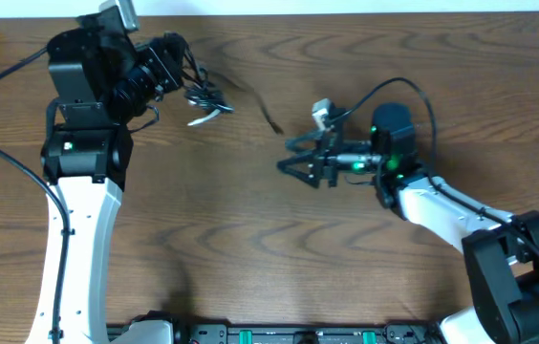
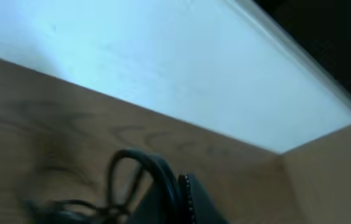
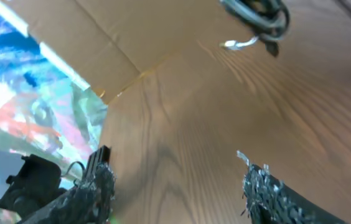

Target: Untangle cables

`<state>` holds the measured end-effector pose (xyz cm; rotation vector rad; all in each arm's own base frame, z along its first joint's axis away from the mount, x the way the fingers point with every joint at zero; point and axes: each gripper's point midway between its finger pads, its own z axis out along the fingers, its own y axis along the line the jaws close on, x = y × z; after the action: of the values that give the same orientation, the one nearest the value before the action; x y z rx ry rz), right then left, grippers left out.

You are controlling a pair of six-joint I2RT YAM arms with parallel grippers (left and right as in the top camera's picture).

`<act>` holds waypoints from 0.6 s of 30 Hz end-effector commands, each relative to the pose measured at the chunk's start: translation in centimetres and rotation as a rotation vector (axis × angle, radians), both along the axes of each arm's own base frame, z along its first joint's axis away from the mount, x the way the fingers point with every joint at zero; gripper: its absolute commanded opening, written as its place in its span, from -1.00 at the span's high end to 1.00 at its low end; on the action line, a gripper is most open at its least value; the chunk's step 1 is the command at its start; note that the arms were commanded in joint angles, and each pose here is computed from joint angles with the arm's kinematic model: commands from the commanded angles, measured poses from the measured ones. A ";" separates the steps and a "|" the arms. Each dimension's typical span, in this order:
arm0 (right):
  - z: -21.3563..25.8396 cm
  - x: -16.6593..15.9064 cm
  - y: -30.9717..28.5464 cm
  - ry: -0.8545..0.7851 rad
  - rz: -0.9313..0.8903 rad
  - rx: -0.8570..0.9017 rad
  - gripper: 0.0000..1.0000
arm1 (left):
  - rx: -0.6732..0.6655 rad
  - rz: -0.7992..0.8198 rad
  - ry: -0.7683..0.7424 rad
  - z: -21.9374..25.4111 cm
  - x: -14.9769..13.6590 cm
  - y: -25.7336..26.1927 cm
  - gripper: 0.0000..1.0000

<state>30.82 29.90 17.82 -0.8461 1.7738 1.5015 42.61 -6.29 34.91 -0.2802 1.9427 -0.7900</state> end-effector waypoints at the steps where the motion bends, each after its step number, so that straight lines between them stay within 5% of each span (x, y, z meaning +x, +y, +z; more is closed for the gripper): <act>1: 0.4 -0.7 1.9 -0.009 0.007 0.005 -0.32 | -0.194 0.052 0.056 1.3 -0.1 -0.2 0.85; 6: 1.3 -2.1 4.3 -0.063 0.024 0.027 -0.31 | -0.296 0.086 0.109 1.2 -0.1 -0.2 0.85; 18: 4.9 -1.5 7.2 -0.236 -0.129 0.119 -0.26 | -0.289 -0.050 0.135 1.1 -1.5 -6.2 0.85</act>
<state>28.32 36.64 22.01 -0.8632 1.5386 1.4061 41.60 -11.19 34.93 -0.5078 1.9744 -1.0771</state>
